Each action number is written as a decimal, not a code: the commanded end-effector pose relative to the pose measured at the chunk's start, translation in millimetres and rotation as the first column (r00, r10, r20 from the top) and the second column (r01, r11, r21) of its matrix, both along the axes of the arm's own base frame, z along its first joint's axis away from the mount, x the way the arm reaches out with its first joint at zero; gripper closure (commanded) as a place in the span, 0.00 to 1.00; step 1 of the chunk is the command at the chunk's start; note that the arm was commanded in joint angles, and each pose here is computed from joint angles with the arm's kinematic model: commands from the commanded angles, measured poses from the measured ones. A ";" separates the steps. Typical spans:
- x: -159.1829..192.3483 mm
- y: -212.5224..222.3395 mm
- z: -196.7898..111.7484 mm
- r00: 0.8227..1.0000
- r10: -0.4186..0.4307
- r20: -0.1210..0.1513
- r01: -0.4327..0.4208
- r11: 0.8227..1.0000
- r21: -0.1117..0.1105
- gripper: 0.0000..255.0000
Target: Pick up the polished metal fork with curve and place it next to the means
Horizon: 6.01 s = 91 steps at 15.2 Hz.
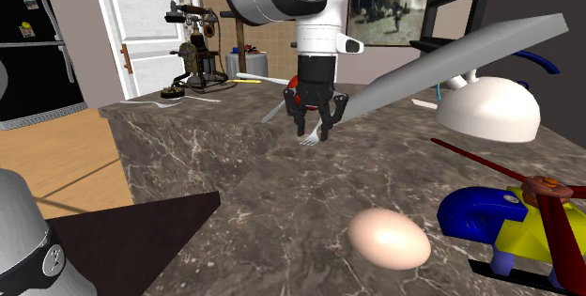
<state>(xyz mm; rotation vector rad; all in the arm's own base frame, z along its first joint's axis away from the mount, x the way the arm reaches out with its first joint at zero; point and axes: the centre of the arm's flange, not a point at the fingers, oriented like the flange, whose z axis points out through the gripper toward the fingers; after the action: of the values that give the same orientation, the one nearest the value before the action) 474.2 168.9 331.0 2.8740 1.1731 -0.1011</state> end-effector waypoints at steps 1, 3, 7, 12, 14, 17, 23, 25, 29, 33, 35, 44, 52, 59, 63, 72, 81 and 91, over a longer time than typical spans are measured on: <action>2.2 -4.1 -3.3 1.000 -0.007 0.000 0.007 1.000 -0.001 1.00; 2.4 -3.8 -3.7 1.000 -0.007 0.000 0.007 1.000 -0.001 1.00; 1.4 -3.9 -2.8 1.000 -0.007 0.000 0.007 1.000 -0.001 1.00; 1.4 -3.9 23.6 1.000 -0.007 0.000 0.007 1.000 -0.001 1.00; 1.4 -3.9 34.1 1.000 -0.007 0.000 0.007 1.000 -0.001 1.00; 1.4 -3.9 50.0 1.000 -0.007 0.000 0.007 1.000 -0.001 1.00; 1.4 -3.9 81.7 1.000 -0.007 0.000 0.007 1.000 -0.001 1.00; 1.4 -3.9 92.2 1.000 -0.007 0.000 0.007 1.000 -0.001 1.00; 1.4 -3.9 113.3 1.000 -0.007 0.000 0.007 1.000 -0.001 1.00; 0.4 9.3 125.2 1.000 -0.007 0.000 0.007 1.000 -0.001 1.00; -1.8 35.6 125.3 1.000 -0.007 0.000 0.007 1.000 -0.001 1.00; -11.4 154.0 125.8 1.000 -0.007 0.000 0.007 1.000 -0.001 1.00; -20.0 259.2 126.2 1.000 -0.007 0.000 0.007 1.000 -0.001 1.00; -27.6 351.3 126.5 1.000 -0.007 0.000 0.007 1.000 -0.001 1.00; -29.8 378.3 116.1 1.000 -0.007 0.000 0.007 1.000 -0.001 1.00; -29.8 378.3 68.5 1.000 -0.007 0.000 0.007 1.000 -0.001 1.00; -29.8 378.3 21.0 1.000 -0.007 0.000 0.007 1.000 -0.001 1.00; -29.8 378.3 10.3 1.000 -0.007 0.000 0.007 1.000 -0.001 0.00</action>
<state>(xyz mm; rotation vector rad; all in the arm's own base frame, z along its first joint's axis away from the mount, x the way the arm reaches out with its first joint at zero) 444.4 547.1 341.3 2.8773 1.1623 -0.1015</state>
